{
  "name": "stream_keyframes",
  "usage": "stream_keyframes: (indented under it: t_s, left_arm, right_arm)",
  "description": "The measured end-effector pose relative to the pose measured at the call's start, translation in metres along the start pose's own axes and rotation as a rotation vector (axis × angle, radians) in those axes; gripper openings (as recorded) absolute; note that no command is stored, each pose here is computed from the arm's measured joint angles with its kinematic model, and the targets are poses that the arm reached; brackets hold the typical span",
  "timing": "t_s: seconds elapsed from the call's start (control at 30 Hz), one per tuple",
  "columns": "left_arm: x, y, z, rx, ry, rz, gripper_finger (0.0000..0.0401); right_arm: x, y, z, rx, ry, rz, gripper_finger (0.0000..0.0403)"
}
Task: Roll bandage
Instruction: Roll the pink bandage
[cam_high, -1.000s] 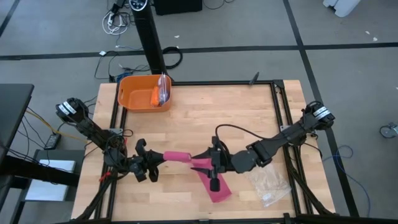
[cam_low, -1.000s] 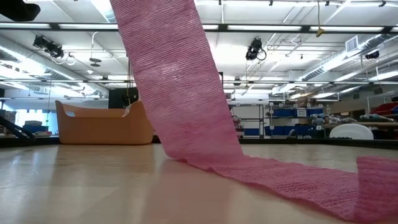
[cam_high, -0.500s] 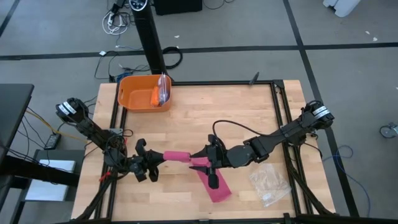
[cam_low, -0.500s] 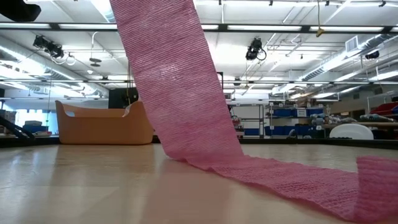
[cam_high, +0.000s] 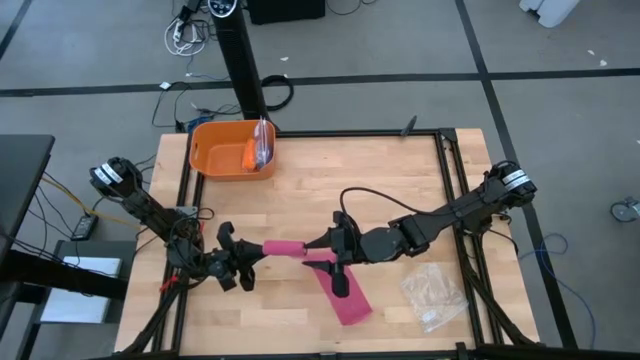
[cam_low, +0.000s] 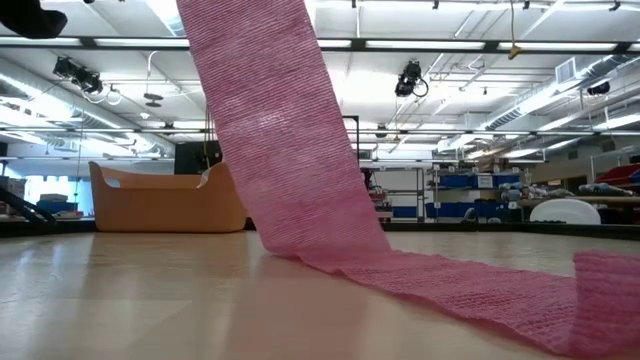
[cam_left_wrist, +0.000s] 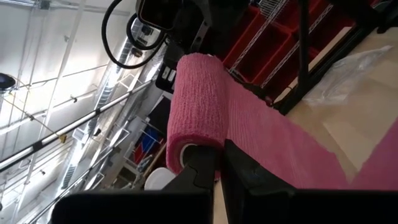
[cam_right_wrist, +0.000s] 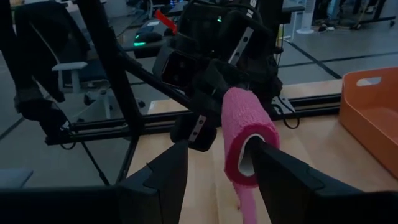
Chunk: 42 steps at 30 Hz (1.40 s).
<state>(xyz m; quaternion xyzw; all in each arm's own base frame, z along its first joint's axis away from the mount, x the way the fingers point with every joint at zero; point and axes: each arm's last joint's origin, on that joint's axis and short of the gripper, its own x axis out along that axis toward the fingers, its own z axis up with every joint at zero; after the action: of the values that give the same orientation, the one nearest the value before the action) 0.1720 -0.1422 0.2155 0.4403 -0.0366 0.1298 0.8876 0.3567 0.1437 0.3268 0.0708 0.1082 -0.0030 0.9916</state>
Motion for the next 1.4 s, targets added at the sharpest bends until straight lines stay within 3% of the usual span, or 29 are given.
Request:
stream_keyframes:
  t_s: [0.6, 0.77, 0.97, 1.17, 1.4]
  left_arm:
    - [0.007, 0.003, -0.001, -0.060, 0.044, 0.032, 0.0014]
    - [0.007, 0.003, 0.000, -0.072, 0.045, 0.033, 0.0014]
    - [0.007, 0.005, 0.000, -0.167, 0.053, 0.049, 0.0015]
    - [0.006, 0.005, -0.001, -0.290, 0.083, 0.073, 0.0033]
    - [0.006, 0.006, -0.003, -0.491, 0.100, 0.101, 0.0080]
  right_arm:
    - [0.008, -0.023, 0.003, 0.003, 0.010, -0.061, 0.0177]
    - [0.009, -0.026, 0.004, -0.048, 0.005, -0.069, 0.0132]
    - [0.011, -0.025, 0.005, -0.101, -0.011, -0.066, 0.0017]
    - [0.023, -0.025, -0.005, -0.111, 0.007, -0.053, 0.0016]
    - [0.012, -0.017, 0.000, -0.198, -0.015, -0.103, 0.0010]
